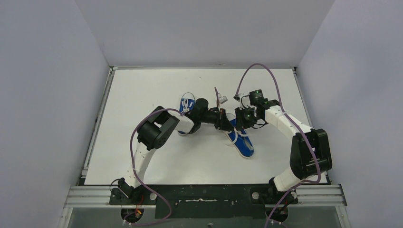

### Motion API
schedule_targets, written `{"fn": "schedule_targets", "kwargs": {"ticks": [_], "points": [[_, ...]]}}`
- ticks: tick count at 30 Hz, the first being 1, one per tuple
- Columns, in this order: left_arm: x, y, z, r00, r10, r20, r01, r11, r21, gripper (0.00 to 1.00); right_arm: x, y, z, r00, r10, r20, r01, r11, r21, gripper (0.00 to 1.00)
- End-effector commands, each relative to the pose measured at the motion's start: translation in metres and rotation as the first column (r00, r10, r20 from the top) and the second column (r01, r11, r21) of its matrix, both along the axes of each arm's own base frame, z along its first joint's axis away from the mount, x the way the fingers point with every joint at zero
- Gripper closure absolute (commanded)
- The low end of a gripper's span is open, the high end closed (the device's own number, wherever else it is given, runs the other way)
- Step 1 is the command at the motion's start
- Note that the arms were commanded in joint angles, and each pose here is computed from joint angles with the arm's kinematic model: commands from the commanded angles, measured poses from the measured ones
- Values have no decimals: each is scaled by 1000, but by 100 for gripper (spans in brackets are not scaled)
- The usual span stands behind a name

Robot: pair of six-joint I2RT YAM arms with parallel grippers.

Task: Tie the shoes
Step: Cross the shoelace with the shoelace.

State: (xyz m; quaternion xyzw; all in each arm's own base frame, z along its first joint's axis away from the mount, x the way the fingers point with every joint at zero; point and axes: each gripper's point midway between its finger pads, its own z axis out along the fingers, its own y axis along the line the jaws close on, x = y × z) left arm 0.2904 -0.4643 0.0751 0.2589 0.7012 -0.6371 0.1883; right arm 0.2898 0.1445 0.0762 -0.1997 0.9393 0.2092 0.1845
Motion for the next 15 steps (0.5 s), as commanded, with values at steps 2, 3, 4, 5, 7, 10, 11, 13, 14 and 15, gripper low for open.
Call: {"fn": "schedule_targets", "kwargs": {"ticks": [2,3,4,5,7,10,11,13,14,15], "points": [[2,-7,30,996,-31,88,39,996,-85,100,11,-3,9,998,20,67,-19,999,-29,81],[3,-7,30,996,-26,88,33,996,-84,100,10,-4,8,997,21,68,-19,999,-33,80],[4,-6,31,996,-24,89,31,996,-85,100,10,-5,8,997,20,68,-17,999,-36,79],[5,-7,32,996,-24,90,32,996,-87,100,10,-5,7,998,19,67,-17,999,-36,79],[3,-8,34,995,-35,93,44,995,-92,100,11,-4,4,998,17,65,-15,999,-33,79],[1,-9,36,994,-46,95,56,994,-97,100,14,-2,0,998,19,58,-17,999,-38,79],[2,-9,36,994,-43,96,52,994,-98,100,15,-1,-1,998,22,55,-20,999,-38,79],[2,-7,36,994,-36,98,46,994,-96,100,15,0,-2,998,30,51,-27,999,-41,79],[1,-7,36,994,-36,99,46,994,-96,100,15,0,-2,998,29,50,-27,999,-39,79],[1,-7,37,994,-37,101,47,994,-98,100,14,1,-3,998,31,47,-29,999,-40,79]]}}
